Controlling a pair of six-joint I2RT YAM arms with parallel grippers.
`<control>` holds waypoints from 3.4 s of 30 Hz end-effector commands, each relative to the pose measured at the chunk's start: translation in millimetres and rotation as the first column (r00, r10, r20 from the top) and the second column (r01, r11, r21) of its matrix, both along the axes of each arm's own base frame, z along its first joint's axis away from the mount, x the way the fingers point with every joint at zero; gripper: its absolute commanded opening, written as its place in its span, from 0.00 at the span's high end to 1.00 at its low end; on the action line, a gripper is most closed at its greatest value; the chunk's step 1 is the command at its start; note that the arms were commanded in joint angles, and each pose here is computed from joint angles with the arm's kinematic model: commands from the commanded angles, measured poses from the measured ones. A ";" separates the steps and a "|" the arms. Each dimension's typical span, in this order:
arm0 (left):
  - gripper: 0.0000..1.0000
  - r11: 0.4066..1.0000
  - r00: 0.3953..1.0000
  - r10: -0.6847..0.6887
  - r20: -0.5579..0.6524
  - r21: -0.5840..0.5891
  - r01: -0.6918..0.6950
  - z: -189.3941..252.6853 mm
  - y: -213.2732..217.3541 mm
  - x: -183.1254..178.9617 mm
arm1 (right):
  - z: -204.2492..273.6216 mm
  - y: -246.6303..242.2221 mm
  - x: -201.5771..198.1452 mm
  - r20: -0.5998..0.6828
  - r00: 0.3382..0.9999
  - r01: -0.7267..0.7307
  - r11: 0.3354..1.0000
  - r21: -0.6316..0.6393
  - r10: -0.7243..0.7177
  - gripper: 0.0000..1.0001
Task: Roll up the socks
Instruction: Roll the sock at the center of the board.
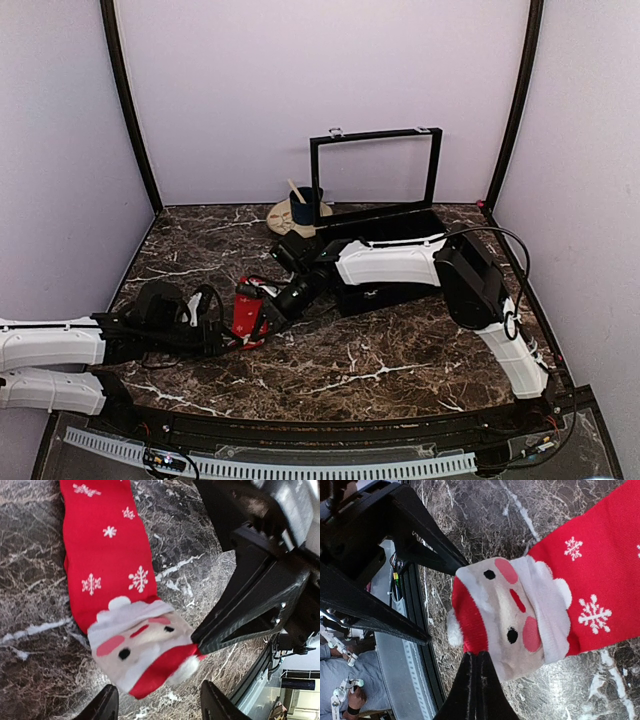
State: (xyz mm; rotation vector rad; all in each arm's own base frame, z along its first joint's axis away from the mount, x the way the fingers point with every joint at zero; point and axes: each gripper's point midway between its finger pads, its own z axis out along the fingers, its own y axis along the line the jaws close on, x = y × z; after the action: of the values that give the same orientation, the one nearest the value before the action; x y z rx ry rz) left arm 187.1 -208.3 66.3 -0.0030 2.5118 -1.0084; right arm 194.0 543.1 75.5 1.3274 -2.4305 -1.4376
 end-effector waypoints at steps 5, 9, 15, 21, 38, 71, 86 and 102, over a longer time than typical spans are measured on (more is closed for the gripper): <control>0.39 0.998 0.996 0.068 -0.052 0.008 -0.068 -6.0 1.4 -1.1 | 26.7 3.4 7.5 0.005 1.000 -0.003 0.998 0.062 0.003 1.00; 0.37 0.992 0.990 0.128 -0.063 0.024 -0.127 -8.0 7.9 2.9 | 26.2 3.5 7.1 -0.004 1.000 -0.008 0.998 0.065 0.008 1.00; 0.36 0.985 0.981 0.173 -0.094 0.039 -0.170 -12.6 7.1 9.7 | 24.9 4.6 6.0 -0.017 1.000 -0.013 0.998 0.069 0.014 1.00; 0.36 0.982 0.974 0.190 -0.125 0.026 -0.188 -12.3 1.3 14.0 | 22.7 5.6 5.5 -0.027 1.000 -0.014 0.997 0.071 0.016 1.00; 0.50 0.933 0.926 0.358 -0.119 0.008 -0.359 5.0 19.4 25.4 | 15.3 6.0 3.4 -0.059 0.998 -0.002 0.997 0.077 0.007 1.00; 0.44 0.953 0.938 0.289 -0.192 -0.034 -0.301 8.3 -5.4 27.5 | 14.7 2.9 -1.2 -0.077 0.997 0.002 0.995 0.104 0.006 1.00; 0.83 0.954 0.939 0.271 -0.212 -0.070 -0.292 8.8 -7.1 20.8 | 15.4 3.3 -1.5 -0.087 0.996 0.024 0.992 0.126 -0.013 1.00; 1.00 0.956 0.924 0.284 -0.254 0.005 -0.292 -8.6 7.8 7.0 | 4.0 -2.3 2.9 -0.047 0.998 0.042 0.997 0.070 -0.038 1.00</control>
State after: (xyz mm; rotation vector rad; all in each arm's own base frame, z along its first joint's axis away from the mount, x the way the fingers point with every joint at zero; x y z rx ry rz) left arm 204.8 -214.2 68.4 -0.5024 2.5748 -1.0333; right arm 189.7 543.3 61.6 1.1980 -2.3717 -1.5498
